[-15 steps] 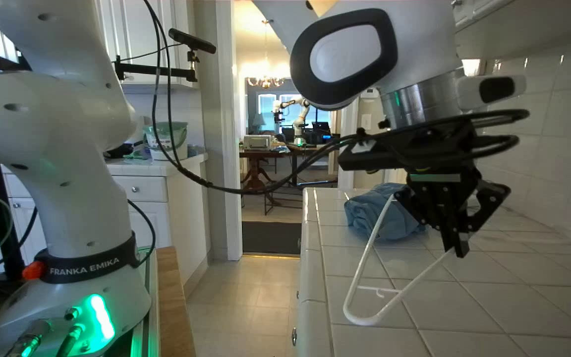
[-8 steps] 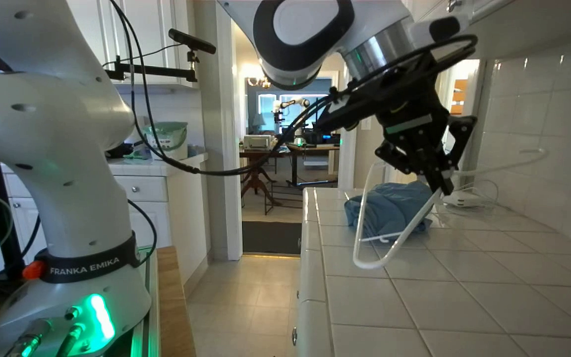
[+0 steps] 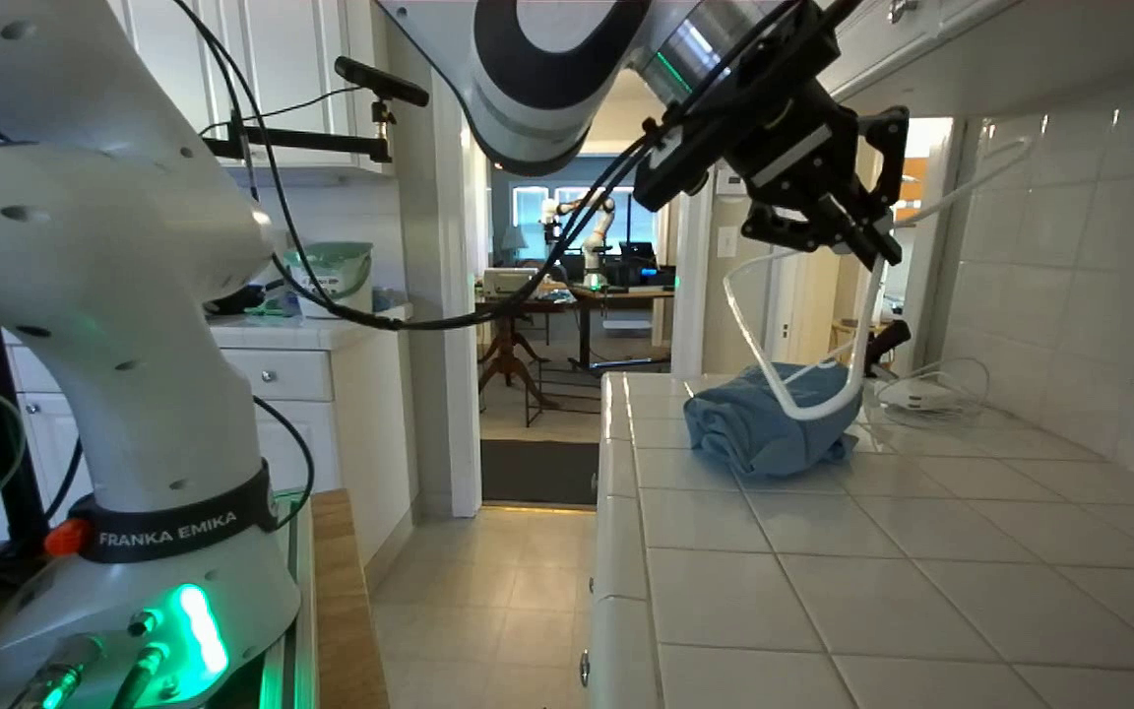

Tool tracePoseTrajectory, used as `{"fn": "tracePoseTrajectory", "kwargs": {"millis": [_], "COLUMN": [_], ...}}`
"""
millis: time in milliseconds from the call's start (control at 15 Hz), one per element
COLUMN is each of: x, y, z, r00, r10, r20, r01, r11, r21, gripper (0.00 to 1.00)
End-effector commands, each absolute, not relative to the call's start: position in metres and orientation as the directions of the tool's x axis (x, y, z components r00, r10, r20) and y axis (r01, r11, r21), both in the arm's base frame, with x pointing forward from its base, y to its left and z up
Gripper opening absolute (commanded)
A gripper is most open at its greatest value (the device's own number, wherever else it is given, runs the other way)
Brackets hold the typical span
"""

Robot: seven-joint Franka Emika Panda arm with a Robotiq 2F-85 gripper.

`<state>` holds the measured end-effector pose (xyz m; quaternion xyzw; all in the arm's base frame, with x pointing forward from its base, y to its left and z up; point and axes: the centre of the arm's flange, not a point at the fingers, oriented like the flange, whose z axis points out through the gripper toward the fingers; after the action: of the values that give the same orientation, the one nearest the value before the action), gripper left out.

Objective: Pick up the hanger and hang it on the handle of the left cabinet door

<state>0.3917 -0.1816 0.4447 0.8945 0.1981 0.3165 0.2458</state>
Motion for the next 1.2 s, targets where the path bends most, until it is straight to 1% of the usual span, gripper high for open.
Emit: {"fn": "tracePoseTrajectory", "kwargs": {"millis": [0,333,533,733,1133], "x": [0.391,0.397,0.405,0.414,0.431], "y": [-0.156,-0.139,-0.12,-0.099,-0.065], "z": [0.444,0.447,0.454,0.46,0.471], "r00": [0.711,0.743,0.74,0.714,0.614], "r10": [0.509,0.416,0.396,0.419,0.511], "r20": [0.486,0.523,0.544,0.561,0.601], "r01": [0.12,-0.005,-0.054,-0.054,-0.065], "r11": [-0.769,-0.779,-0.771,-0.766,-0.726], "r21": [0.628,0.627,0.635,0.641,0.685], "gripper": [0.02,0.02,0.02,0.02,0.02]}}
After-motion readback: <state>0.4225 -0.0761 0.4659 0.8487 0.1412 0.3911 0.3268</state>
